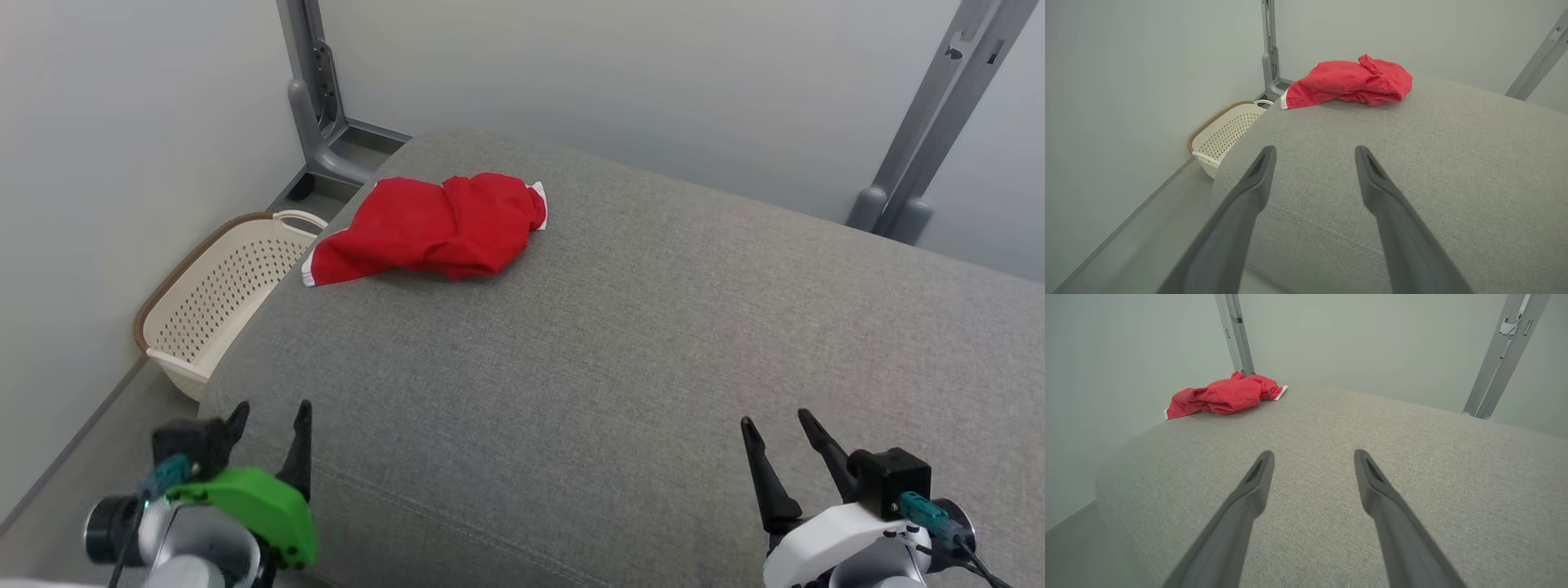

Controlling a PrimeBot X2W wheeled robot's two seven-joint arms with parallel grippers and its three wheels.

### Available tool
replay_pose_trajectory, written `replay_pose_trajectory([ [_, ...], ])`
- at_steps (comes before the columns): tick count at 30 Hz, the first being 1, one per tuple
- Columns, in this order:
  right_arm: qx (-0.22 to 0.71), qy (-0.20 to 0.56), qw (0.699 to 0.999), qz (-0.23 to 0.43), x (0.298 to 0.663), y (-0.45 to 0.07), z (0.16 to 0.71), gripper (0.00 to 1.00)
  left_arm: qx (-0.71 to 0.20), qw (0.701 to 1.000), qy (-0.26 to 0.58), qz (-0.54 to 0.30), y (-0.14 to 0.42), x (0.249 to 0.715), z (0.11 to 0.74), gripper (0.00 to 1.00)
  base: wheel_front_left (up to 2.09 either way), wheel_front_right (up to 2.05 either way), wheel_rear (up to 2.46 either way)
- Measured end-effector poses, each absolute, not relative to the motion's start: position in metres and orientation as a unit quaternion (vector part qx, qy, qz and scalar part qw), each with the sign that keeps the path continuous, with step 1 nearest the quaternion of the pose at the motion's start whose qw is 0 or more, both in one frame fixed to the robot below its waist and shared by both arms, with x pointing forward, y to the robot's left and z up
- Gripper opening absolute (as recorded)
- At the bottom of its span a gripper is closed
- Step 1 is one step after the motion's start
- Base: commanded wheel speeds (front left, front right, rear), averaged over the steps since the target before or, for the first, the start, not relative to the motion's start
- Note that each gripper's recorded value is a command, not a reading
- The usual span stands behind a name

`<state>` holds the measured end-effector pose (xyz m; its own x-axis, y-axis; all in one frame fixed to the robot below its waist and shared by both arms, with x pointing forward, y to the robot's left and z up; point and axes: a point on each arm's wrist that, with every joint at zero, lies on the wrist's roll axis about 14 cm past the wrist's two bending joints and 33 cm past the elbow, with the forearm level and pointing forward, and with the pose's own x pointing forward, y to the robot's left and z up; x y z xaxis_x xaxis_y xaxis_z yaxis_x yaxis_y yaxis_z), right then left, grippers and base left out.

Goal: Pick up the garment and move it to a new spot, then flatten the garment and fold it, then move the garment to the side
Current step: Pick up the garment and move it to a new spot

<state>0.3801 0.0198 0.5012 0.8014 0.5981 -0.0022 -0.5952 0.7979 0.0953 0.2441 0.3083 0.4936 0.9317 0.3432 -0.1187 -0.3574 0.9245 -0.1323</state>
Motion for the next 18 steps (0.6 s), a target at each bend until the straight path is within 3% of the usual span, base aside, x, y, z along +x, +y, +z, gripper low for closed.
replay_pose_trajectory([
  [8, 0.013, 0.023, 0.951, 0.308, 0.383, 0.011, 0.503, 1.0, -0.067, 0.98, 0.142, 0.126, 0.307, 0.312, 0.495, 1.0, 0.0, 0.0, 0.0],
  [18, -0.018, 0.022, 0.95, 0.31, 0.401, 0.013, 0.513, 1.0, -0.05, 0.979, 0.173, 0.1, 0.312, 0.398, 0.511, 1.0, 0.0, 0.0, 0.0],
])
